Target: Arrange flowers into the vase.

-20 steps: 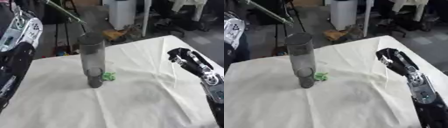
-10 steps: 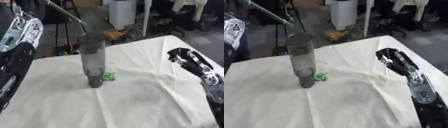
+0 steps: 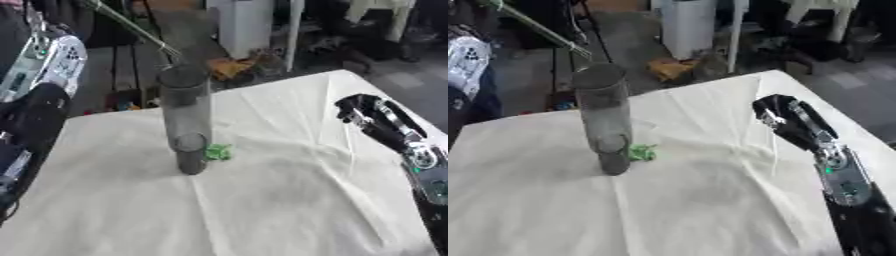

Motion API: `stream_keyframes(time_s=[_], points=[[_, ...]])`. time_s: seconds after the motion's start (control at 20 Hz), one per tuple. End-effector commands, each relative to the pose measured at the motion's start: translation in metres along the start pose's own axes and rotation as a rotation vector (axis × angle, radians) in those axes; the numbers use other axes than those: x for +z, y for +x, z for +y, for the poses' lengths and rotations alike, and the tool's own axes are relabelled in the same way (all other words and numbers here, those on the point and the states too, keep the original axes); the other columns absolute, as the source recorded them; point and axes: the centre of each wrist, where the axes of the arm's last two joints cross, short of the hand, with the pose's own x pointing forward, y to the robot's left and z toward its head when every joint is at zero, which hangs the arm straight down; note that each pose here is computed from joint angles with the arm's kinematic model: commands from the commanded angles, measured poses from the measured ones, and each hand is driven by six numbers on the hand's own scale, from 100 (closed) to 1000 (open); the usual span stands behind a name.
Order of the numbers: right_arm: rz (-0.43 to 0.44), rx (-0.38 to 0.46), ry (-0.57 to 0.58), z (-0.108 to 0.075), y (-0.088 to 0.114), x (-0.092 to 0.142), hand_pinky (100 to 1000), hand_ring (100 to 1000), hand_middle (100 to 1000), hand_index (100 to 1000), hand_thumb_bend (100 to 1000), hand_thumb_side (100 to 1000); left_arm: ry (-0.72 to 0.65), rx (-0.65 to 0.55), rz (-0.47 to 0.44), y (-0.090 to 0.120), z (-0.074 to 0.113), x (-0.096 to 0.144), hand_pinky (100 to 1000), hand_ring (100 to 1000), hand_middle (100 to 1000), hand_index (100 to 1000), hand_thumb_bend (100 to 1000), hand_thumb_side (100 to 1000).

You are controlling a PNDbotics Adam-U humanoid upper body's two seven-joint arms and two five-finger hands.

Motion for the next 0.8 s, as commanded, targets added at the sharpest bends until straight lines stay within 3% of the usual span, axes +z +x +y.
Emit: stream_keyframes(time_s=[0.05,0.8], points=[[-0.023,0.029,-0.014,-0.0118,0.0072,-0.0041,634,644,532,729,349,777,-0.015,0.011,-0.020,0.0160,0.0015,-0.0069,100,100,100,100,763,817],[-0.020,0.029,-0.014,-0.0123,0.0065,-0.0027,634,643,532,728,349,777,-0.033,0.100,0.023,0.0145,-0.0022,-0.0052,100,100,100,100,760,823]])
